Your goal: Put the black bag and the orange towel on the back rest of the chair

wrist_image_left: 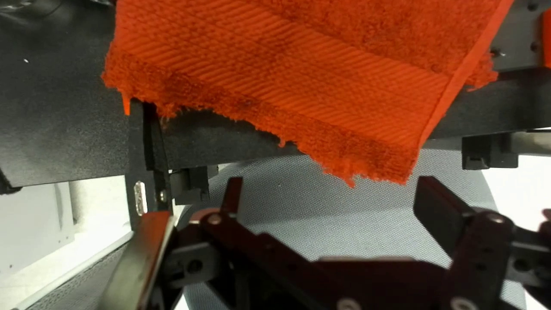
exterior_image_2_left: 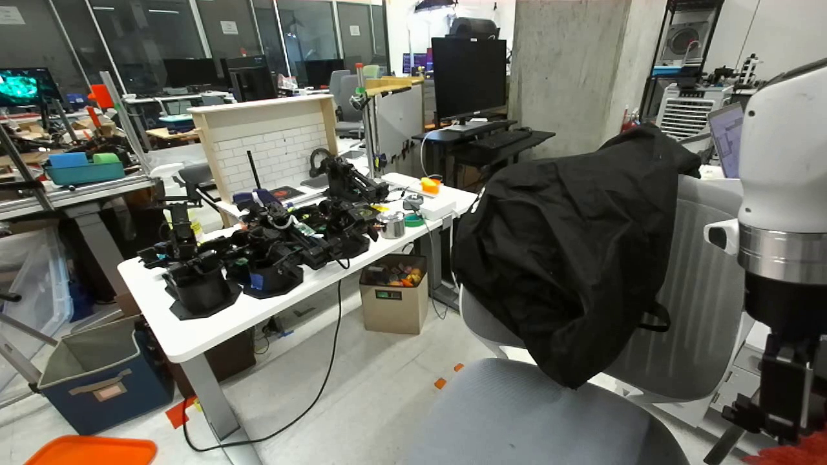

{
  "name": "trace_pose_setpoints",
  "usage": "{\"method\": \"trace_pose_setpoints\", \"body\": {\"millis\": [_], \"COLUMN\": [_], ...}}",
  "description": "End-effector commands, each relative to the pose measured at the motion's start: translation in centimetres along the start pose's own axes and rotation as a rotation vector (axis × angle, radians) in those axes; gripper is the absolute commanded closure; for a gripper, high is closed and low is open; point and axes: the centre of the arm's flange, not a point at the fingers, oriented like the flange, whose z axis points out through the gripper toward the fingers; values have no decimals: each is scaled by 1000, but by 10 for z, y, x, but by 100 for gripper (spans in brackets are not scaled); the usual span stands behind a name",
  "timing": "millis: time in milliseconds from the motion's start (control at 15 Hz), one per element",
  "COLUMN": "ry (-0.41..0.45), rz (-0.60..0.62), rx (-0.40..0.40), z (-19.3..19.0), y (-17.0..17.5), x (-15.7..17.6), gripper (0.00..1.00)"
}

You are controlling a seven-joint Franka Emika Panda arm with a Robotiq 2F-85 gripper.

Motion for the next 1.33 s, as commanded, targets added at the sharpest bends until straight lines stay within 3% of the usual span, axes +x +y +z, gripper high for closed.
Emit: {"method": "trace_pose_setpoints", "body": {"millis": [0,467,1267], "ry": [-39,-101,-159], "rz": [8,-16,-54], "rx": [7,-3,-48], "z": [-8,-11,18], "y": [-15,-29,-69], "x": [7,23,47], "gripper": [0,0,0]}}
